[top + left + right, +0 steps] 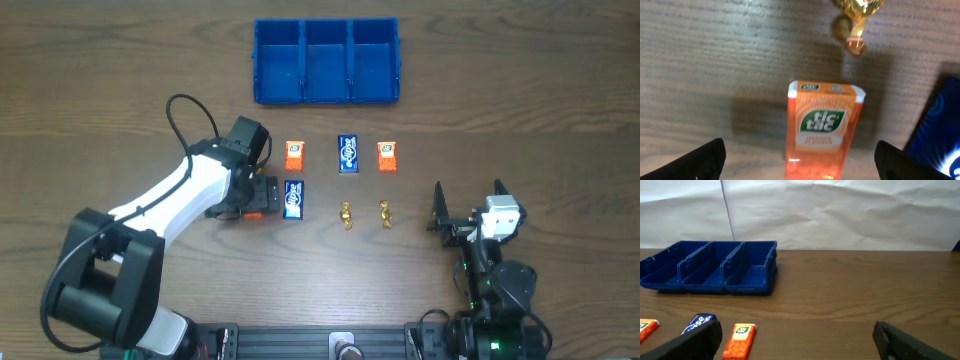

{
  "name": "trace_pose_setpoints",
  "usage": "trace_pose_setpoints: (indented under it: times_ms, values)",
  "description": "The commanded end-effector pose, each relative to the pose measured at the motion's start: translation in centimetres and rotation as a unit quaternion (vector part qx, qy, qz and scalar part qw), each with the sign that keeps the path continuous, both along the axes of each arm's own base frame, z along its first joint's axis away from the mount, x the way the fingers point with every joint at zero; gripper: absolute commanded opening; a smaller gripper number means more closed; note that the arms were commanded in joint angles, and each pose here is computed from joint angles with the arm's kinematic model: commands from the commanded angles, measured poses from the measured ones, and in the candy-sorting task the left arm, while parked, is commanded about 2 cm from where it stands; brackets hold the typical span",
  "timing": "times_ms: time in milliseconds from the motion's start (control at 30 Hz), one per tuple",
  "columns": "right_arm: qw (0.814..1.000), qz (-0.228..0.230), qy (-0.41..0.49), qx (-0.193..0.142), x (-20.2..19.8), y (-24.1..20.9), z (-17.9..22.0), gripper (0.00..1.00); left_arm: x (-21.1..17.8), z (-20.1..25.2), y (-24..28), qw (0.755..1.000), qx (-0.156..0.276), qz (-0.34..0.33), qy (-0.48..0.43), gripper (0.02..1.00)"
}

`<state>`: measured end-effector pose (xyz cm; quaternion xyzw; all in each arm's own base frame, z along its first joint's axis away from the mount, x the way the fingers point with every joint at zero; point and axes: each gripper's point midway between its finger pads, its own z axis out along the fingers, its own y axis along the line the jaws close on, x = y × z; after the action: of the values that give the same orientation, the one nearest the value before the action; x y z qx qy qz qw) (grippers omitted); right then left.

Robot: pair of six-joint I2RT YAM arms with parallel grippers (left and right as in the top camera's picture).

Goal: Sort Candies Into Trays

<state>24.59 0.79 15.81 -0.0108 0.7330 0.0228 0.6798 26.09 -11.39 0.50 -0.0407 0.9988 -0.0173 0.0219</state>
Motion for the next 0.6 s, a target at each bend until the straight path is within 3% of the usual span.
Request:
trace_pose_setpoints:
  times_ms: [33,300,600]
  values:
    - [1.0,0.002,0.0,0.005,-0.02,0.09,-0.09,0.998,0.67,-0.38,0.02,1.0,0.01,0.0,-0.005,0.93]
    - [1.0,0.002,0.0,0.005,-0.02,0.09,-0.09,0.998,0.68,-0.71,0.08,1.0,0.013,0.0,-0.003,0.812]
    - [1.0,0.002,0.0,0.006,-0.02,0.09,-0.09,0.998,0.41,-1.02,-0.19,1.0,0.015,-0.009,0.003,0.766]
